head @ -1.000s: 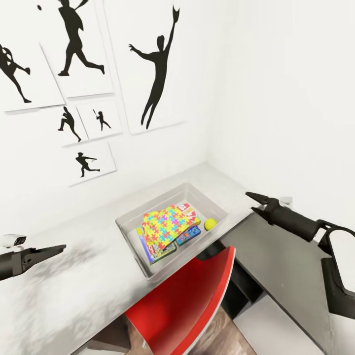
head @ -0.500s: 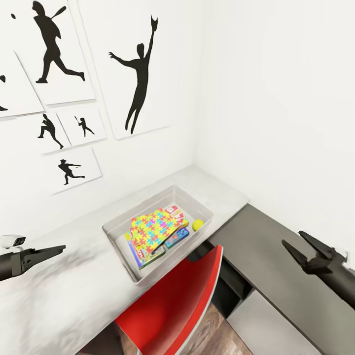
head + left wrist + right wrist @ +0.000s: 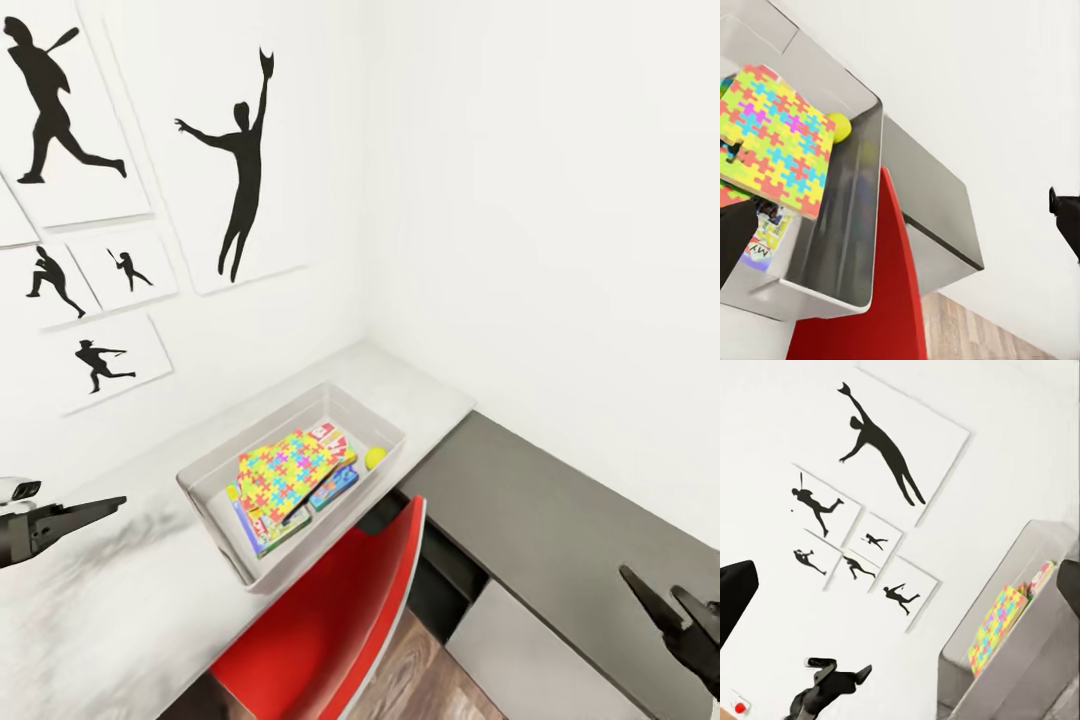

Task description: Put all the toys in the child's room - the three board games (two on the bed and one on the table), the two jigsaw puzzles on the table, and the tennis ball on the table - inside the toy box on the table in the child's room.

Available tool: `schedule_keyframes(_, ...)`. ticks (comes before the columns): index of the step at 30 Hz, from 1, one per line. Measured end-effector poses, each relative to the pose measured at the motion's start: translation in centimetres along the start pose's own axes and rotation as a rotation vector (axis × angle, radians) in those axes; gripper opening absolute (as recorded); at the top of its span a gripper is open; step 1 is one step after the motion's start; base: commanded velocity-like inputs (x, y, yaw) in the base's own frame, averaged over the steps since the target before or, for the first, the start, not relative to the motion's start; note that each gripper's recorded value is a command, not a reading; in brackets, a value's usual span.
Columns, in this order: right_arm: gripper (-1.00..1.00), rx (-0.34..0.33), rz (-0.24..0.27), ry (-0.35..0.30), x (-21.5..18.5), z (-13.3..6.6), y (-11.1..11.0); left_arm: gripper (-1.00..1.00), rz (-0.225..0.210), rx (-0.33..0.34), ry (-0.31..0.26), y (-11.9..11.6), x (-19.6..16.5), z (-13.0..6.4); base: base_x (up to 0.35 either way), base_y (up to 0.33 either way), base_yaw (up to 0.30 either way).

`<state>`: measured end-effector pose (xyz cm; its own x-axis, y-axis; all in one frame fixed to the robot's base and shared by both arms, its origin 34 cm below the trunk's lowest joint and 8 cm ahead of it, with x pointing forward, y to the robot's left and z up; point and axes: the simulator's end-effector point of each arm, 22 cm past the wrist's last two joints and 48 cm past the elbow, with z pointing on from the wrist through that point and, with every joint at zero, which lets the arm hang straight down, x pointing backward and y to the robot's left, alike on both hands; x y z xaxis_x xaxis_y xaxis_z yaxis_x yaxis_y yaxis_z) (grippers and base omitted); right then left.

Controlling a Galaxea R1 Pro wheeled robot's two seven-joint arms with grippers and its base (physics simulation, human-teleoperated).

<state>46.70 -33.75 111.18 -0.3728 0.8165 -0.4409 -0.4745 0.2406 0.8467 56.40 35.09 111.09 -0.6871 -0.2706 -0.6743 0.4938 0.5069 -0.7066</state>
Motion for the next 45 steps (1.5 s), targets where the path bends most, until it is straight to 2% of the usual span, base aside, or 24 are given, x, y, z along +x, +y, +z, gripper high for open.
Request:
schedule_keyframes(3,1.00,0.011,-0.007,0.028,1.3,0.0,-0.3,1.00,0.004,0.002,-0.002,-0.2,-0.1,-0.1,0.000,0.000,-0.188)
schedule_keyframes(11,1.00,0.004,-0.012,0.031,2.1,0.0,0.0,1.00,0.011,0.003,-0.008,-0.5,-0.3,-0.3,0.000,0.000,-0.133)
schedule_keyframes(37,1.00,0.003,-0.013,0.032,2.2,0.0,0.0,1.00,0.015,0.000,-0.011,-0.5,-0.5,-0.5,0.000,0.000,-0.004)
schedule_keyframes(45,1.00,-0.002,-0.017,0.029,2.1,0.0,0.3,1.00,0.044,-0.014,-0.017,-0.9,-1.7,-2.0,-0.001,0.000,-0.101)
